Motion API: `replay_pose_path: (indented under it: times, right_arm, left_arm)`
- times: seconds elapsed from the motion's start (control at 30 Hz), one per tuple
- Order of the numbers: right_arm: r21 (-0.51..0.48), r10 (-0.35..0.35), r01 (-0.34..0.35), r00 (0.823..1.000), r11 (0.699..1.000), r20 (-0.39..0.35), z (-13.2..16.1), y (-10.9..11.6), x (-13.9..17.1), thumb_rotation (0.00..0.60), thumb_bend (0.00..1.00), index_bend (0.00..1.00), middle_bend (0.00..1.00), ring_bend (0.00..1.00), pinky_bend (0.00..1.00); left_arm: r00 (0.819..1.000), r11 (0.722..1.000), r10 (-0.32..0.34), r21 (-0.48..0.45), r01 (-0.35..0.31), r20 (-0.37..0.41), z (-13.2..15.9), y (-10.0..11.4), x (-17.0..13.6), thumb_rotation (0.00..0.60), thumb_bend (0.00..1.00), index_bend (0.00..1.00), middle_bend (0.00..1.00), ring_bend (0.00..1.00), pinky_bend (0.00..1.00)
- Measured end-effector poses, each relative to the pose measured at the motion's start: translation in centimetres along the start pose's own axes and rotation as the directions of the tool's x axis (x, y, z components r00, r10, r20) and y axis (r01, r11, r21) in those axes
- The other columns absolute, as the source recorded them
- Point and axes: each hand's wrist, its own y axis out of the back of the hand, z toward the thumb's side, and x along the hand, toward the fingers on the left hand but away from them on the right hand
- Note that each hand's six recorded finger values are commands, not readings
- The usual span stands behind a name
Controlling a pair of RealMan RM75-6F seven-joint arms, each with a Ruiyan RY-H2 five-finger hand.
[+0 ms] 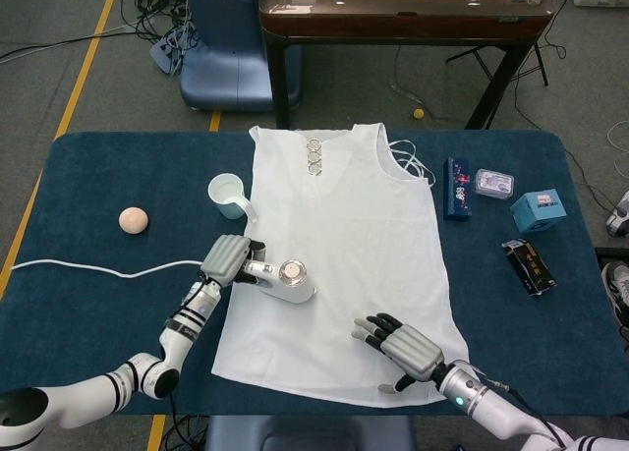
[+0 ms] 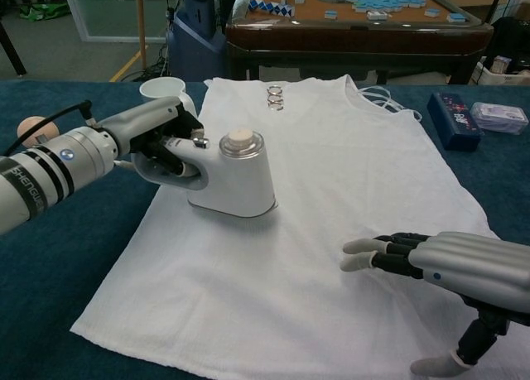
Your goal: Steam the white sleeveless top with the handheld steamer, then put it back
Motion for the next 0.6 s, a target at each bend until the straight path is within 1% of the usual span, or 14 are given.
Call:
replay_pose_path:
  times: [0.23,0.27,0.3,0.4,0.47,0.5,0.6]
  right_arm:
    - [-0.016,0.032,-0.032,0.999,0.999,-0.001,0.0,-1.0,-1.1,0.503,0.2,0.0,0.03,0.0,0.0]
    - [-0.02,0.036,-0.036,0.999,0.999,-0.001,0.0,-1.0,-1.1,0.502,0.22,0.0,0.03,0.0,0.0]
    - [-0.024,0.038,-0.038,0.999,0.999,-0.001,0.1,-1.1,-1.2,0.503,0.28,0.0,0.03,0.0,0.0]
    - [-0.049,0.044,-0.044,0.999,0.998,-0.004,0.2,-1.1,-1.1,0.496,0.55,0.0,0.03,0.0,0.0]
    - [-0.074,0.042,-0.043,0.999,0.996,-0.007,0.3,-1.0,-1.1,0.483,0.69,0.0,0.03,0.0,0.0]
    - [-0.086,0.039,-0.039,0.999,0.996,-0.009,0.3,-0.9,-1.0,0.477,0.73,0.0,0.03,0.0,0.0]
    - [-0.111,0.017,-0.019,1.0,0.994,-0.019,0.4,-0.5,-0.8,0.466,0.77,0.0,0.03,0.0,0.0]
  left_arm:
    - [1.0,1.0,-0.015,-0.012,0.015,-0.003,0.3,-0.5,0.5,0.6,0.27,0.87,0.7,0.58,0.55]
    - [1.0,1.0,-0.017,-0.012,0.017,-0.001,0.4,-0.6,0.5,0.6,0.27,0.87,0.7,0.58,0.55]
    - [1.0,1.0,-0.02,-0.012,0.02,0.0,0.4,-0.7,0.5,0.6,0.27,0.87,0.7,0.58,0.55]
    - [1.0,1.0,-0.028,-0.009,0.028,0.004,0.6,-1.1,0.6,0.6,0.27,0.87,0.69,0.58,0.55]
    - [0.999,0.999,-0.032,-0.008,0.032,0.003,0.6,-1.2,0.6,0.6,0.27,0.87,0.69,0.58,0.55]
    - [0.999,0.999,-0.032,-0.008,0.033,0.003,0.6,-1.3,0.6,0.6,0.27,0.87,0.69,0.58,0.55]
    - [0.999,0.999,-0.032,-0.007,0.032,0.003,0.6,-1.3,0.6,0.6,0.27,0.87,0.69,0.57,0.55]
